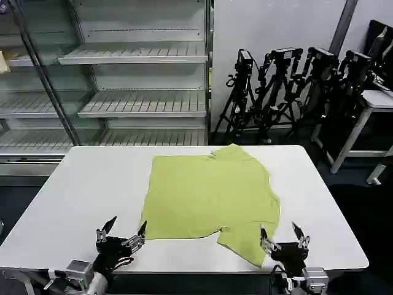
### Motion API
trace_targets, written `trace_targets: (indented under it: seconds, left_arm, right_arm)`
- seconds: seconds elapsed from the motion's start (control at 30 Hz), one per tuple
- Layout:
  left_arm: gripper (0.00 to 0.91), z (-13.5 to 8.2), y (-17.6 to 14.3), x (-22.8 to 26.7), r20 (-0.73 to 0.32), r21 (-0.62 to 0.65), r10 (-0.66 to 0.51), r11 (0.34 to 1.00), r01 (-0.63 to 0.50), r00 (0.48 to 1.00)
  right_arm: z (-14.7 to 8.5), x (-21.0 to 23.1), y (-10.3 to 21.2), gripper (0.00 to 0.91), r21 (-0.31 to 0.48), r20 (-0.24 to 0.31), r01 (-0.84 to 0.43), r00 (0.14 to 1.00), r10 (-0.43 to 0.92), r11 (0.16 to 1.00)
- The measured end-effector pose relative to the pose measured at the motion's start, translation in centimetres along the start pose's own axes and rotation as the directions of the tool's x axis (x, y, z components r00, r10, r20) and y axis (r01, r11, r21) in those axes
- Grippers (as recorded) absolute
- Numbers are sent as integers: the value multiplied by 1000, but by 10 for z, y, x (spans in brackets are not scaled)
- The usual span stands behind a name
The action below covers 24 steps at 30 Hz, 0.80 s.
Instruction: Fold and organize the clothes.
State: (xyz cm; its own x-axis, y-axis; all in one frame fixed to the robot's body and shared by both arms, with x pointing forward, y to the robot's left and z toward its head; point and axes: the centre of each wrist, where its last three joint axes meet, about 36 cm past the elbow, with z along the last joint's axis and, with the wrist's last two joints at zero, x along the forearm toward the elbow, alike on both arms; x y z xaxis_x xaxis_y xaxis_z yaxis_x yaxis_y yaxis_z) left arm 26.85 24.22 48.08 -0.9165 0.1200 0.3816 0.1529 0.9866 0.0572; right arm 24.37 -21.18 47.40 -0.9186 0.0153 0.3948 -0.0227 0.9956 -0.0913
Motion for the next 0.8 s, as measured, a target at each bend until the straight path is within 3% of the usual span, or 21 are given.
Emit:
trace_targets:
  seconds: [0.43,0.63,0.67,0.7,0.73,0.77,0.8]
  left_arm:
    - [907,22,-2,-30,-104,-13,26,1000,-28,994]
    - [907,31,0,-44,-135,-10,24,1000,-26,991]
    - [625,31,0,-47,-136,-9,23,1000,-25,990]
    - [262,32,1,-49,-138,-7,23,1000,-24,990]
    - [81,32,2,-52,-140,-4,24,1000,-24,990]
    - [20,33,2,-53,-142,-1,25,1000,-26,990]
    - [20,33,2,-54,-143,2,27,1000,-27,989]
  right_arm:
    - [19,-6,20,907,2,-97,46,994,-46,999]
    - [25,-12,27,907,-9,-116,53,992,-53,999]
    - [26,-12,28,907,-13,-118,54,991,-55,998]
    - [26,-13,29,816,-17,-120,56,991,-57,998]
    - [27,-14,30,695,-22,-123,58,991,-60,998]
    - [27,-14,31,272,-26,-126,59,990,-62,998]
    - [28,-15,32,0,-30,-130,60,990,-63,998]
